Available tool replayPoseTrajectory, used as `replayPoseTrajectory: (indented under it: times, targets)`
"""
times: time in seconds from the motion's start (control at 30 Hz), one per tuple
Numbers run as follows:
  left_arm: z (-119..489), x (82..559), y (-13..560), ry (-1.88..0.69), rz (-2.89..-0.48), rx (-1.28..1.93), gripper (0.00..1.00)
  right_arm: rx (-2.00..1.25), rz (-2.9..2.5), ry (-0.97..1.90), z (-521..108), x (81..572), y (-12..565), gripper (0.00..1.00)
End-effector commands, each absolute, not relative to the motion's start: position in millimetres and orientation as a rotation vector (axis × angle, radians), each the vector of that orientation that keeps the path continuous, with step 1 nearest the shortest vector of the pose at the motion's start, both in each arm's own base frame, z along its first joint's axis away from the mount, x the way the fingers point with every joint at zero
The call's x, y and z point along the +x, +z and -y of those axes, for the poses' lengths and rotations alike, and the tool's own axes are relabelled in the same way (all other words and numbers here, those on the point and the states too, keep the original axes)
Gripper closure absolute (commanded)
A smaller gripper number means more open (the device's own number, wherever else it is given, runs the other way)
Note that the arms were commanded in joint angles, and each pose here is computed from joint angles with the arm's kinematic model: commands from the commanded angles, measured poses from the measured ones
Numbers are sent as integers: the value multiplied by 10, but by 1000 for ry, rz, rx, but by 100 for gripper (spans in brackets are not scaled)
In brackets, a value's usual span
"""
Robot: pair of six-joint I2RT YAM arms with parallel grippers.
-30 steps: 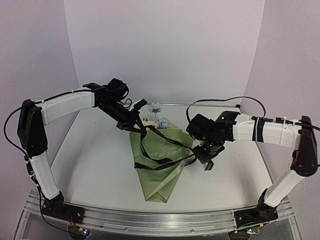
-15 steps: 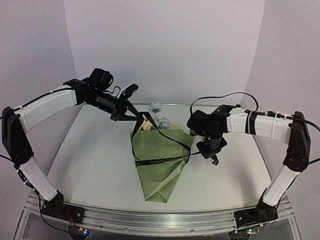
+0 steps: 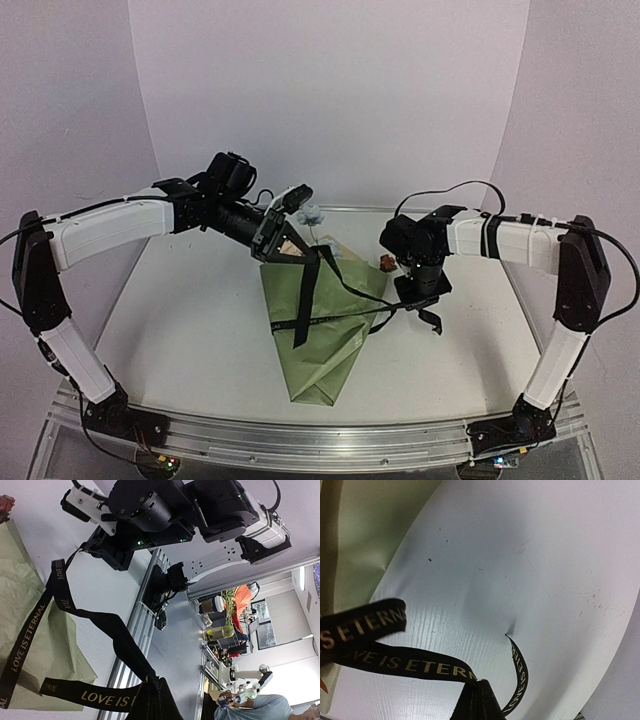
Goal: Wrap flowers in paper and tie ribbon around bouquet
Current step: Cross the ribbon over the folded bouquet.
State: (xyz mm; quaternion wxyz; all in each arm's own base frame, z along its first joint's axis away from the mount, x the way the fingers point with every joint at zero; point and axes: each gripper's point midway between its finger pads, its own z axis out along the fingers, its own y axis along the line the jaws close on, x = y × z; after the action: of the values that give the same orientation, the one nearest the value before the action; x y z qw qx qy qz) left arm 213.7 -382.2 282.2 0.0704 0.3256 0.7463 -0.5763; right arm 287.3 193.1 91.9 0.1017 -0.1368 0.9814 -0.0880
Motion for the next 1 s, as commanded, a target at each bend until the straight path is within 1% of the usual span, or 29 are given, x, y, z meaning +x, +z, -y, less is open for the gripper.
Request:
replayPoseTrajectory:
  times: [0.0, 0.1, 0.2, 0.23, 0.27, 0.33, 0.37, 0.47, 0.5, 0.6, 0.73, 0.8, 0.97]
  targets:
    - [4046, 2306, 3171, -1699, -1987, 1066, 100, -246, -2913, -164, -1999, 3002, 913, 100]
    - [4086, 2295, 3131, -1673, -1920, 1092, 100, -197, -2921, -151, -1981, 3011, 878, 99]
    - [4086, 2344, 2963, -1603, -1877, 1110, 100, -177, -2918, -145, -1968, 3005, 852, 91]
    - [4102, 2369, 2917, -1587, -1870, 1122, 100, -173, -2918, -137, -1969, 2999, 846, 86]
    - [4127, 2386, 2872, -1586, -1871, 1136, 100, -170, -2919, -131, -1968, 2989, 845, 78]
    - [4174, 2411, 2835, -1601, -1873, 1152, 100, -170, -2909, -102, -1971, 2965, 859, 58]
    - [4196, 2419, 2837, -1614, -1870, 1157, 100, -171, -2893, -80, -1971, 2956, 869, 51]
    - [4234, 2423, 2852, -1647, -1861, 1168, 100, -172, -2796, 34, -1978, 2934, 1002, 43]
    - [4240, 2420, 2852, -1655, -1863, 1172, 100, -180, -2759, 94, -2017, 2934, 989, 41]
    - [4250, 2397, 2817, -1685, -1887, 1184, 100, -216, -2587, 374, -2244, 2909, 1187, 36]
    - [4267, 2362, 2769, -1743, -1921, 1196, 100, -392, -2412, 638, -2723, 2798, 1423, 33]
    - [4274, 2339, 2758, -1776, -1935, 1202, 100, -491, -2349, 771, -3023, 2717, 1518, 33]
    - [4277, 2293, 2742, -1842, -1973, 1209, 100, -704, -2095, 891, -3628, 2656, 1655, 33]
